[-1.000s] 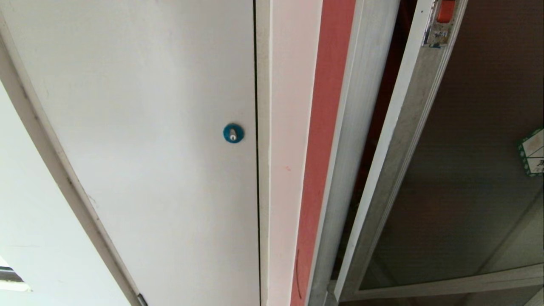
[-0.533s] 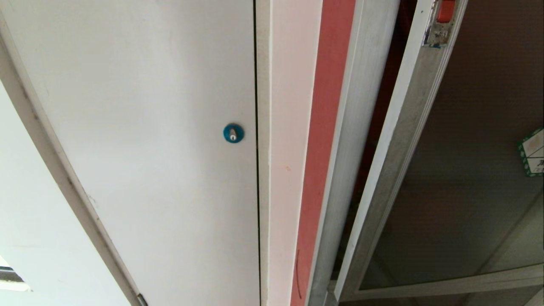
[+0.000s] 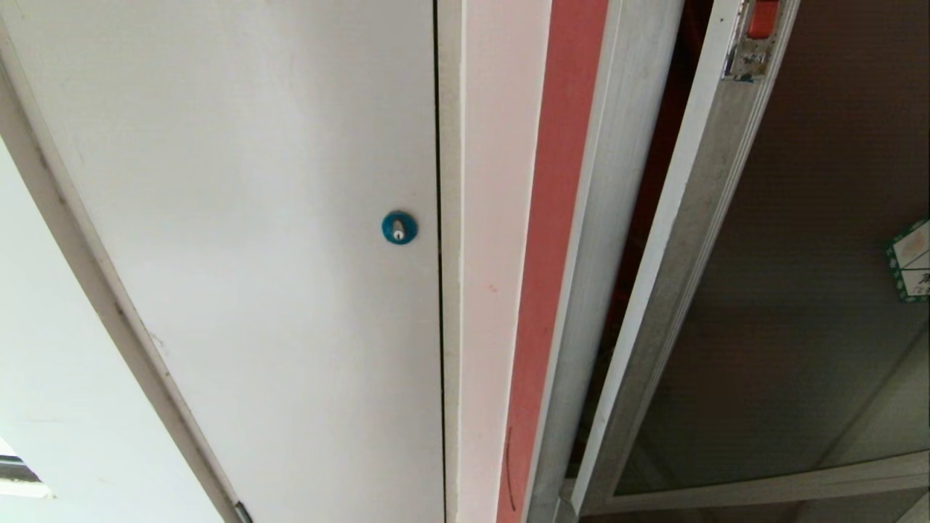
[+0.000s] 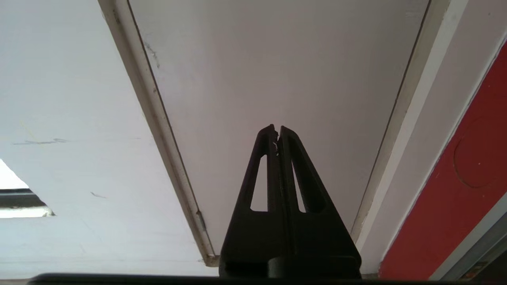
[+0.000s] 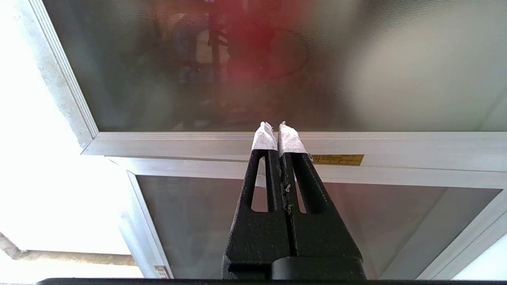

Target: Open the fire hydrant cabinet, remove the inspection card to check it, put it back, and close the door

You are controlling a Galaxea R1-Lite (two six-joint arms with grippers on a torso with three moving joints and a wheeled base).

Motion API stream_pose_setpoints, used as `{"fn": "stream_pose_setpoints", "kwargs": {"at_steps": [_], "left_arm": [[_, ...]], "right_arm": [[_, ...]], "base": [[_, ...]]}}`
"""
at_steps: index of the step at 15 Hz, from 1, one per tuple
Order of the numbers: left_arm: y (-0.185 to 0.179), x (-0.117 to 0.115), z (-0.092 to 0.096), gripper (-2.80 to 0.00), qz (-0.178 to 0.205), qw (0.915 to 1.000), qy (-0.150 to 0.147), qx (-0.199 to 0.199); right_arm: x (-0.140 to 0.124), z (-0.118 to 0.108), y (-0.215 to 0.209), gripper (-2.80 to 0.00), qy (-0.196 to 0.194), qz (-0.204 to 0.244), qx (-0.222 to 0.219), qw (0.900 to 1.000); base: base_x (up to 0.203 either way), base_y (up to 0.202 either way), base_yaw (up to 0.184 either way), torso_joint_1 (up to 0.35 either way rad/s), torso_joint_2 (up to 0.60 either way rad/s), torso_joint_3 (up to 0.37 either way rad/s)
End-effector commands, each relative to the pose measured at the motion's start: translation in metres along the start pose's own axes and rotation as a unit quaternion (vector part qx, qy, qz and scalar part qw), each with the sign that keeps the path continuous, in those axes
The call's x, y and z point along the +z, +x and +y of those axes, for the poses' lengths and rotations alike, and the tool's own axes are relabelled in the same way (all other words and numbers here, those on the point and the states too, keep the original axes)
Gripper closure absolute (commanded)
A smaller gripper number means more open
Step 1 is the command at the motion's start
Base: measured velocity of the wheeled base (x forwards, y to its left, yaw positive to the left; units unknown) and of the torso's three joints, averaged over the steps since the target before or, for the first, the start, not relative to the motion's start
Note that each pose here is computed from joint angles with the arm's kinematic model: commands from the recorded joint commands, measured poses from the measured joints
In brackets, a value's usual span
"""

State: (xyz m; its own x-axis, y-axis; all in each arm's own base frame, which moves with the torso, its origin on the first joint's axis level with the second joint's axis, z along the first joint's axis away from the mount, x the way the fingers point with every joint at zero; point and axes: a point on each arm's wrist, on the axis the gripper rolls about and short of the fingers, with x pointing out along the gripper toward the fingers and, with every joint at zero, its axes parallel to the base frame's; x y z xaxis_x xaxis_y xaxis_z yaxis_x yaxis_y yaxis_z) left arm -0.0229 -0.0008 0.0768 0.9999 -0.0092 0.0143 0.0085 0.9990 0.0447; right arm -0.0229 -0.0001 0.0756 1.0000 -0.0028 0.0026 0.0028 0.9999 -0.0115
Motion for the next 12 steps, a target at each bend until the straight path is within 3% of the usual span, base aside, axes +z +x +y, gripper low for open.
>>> {"fn": "stream_pose_setpoints", "kwargs": {"at_steps": [1, 3, 5, 8, 10, 12], "left_arm": [[0.001, -0.002, 0.000, 0.00, 0.004, 1.0000, 0.005, -0.001], [0.000, 0.000, 0.000, 0.00, 0.001, 1.0000, 0.005, -0.002], [-0.003, 0.018, 0.001, 0.00, -0.019, 0.9998, 0.005, -0.006], [0.012, 0.053, 0.003, 0.00, 0.022, 0.9995, 0.001, -0.021], [0.031, 0.090, 0.003, 0.00, 0.040, 0.9960, -0.013, -0.079], [0.053, 0.133, -0.003, 0.00, 0.038, 0.9819, -0.037, -0.182]], "right_arm": [[0.000, 0.000, 0.000, 0.00, 0.000, 0.000, 0.000, 1.000], [0.000, 0.000, 0.000, 0.00, 0.000, 0.000, 0.000, 1.000], [0.000, 0.000, 0.000, 0.00, 0.000, 0.000, 0.000, 1.000], [0.000, 0.000, 0.000, 0.00, 0.000, 0.000, 0.000, 1.000], [0.000, 0.000, 0.000, 0.00, 0.000, 0.000, 0.000, 1.000], [0.000, 0.000, 0.000, 0.00, 0.000, 0.000, 0.000, 1.000]], "base": [[0.000, 0.000, 0.000, 0.000, 0.00, 0.000], [0.000, 0.000, 0.000, 0.000, 0.00, 0.000], [0.000, 0.000, 0.000, 0.000, 0.00, 0.000], [0.000, 0.000, 0.000, 0.000, 0.00, 0.000], [0.000, 0.000, 0.000, 0.000, 0.00, 0.000], [0.000, 0.000, 0.000, 0.000, 0.00, 0.000]]}}
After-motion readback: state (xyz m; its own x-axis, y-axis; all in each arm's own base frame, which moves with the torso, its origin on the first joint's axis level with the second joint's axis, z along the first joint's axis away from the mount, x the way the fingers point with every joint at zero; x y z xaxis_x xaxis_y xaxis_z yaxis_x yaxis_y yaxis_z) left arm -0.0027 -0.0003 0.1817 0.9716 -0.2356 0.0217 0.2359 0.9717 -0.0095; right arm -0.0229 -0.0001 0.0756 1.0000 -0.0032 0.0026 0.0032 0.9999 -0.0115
